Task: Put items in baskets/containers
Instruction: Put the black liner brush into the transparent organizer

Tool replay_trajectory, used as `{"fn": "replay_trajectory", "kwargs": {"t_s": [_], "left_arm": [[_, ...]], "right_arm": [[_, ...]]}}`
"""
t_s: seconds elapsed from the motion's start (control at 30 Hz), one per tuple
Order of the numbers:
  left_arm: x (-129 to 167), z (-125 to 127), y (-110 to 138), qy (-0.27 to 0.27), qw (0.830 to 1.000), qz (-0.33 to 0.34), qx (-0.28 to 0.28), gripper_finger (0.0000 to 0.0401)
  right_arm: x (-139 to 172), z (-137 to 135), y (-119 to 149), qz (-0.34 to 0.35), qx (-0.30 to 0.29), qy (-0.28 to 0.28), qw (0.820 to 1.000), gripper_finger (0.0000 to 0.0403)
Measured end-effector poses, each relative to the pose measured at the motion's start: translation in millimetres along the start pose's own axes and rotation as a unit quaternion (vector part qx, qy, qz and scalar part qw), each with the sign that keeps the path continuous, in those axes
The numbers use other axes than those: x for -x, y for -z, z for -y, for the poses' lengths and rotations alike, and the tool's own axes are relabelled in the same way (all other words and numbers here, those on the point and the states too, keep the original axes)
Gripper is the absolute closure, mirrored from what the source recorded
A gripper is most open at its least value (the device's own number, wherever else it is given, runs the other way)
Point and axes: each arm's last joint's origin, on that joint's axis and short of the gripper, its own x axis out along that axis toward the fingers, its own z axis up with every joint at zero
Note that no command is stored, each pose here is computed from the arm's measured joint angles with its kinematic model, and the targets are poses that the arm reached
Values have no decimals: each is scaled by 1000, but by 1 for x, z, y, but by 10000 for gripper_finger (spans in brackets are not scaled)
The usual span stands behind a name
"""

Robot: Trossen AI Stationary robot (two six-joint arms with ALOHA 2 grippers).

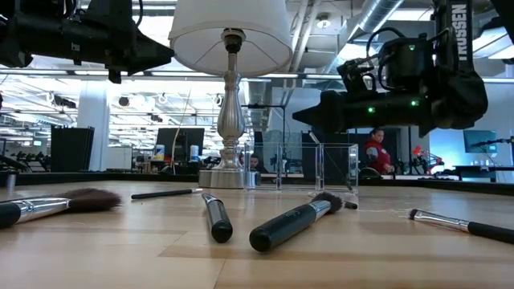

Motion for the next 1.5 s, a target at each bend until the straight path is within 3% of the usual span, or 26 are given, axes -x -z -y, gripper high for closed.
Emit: {"fn": "replay_trajectory", "kwargs": {"t_s": [0.27, 0.37, 0.47, 0.6, 0.73, 0.9, 1.03, 1.13, 1.3, 1.5], "left_arm": [[0, 0, 0, 1, 1000, 0, 0, 292], [0, 2, 1, 25, 1000, -2, 17, 293], [-3, 6, 8, 67, 996, -26, 52, 298], [-6, 15, 28, 94, 987, -94, 96, 307], [-10, 28, 42, 91, 982, -139, 84, 313], [-26, 58, 27, 99, 986, -124, 49, 313], [-35, 82, 14, 51, 992, -119, -6, 313], [-35, 92, 22, -9, 988, -148, -41, 313], [-35, 99, 54, -41, 982, -184, 2, 313], [-37, 98, 94, -76, 971, -226, 16, 313]], "right_arm": [[13, -7, -58, 102, 8, -16, 995, 256], [25, -13, -82, 118, 13, -39, 992, 224], [38, -16, -101, 113, 12, -61, 992, 197], [50, -12, -133, 112, -10, -27, 993, 178], [58, -8, -149, 73, -49, -38, 995, 175], [64, -13, -147, 26, -92, -71, 993, 185], [65, -15, -149, 40, -36, -72, 996, 194], [65, -12, -156, 79, 7, -58, 995, 197], [65, -6, -165, 126, 24, -31, 991, 197], [62, 3, -167, 139, 40, -5, 989, 199]]}}
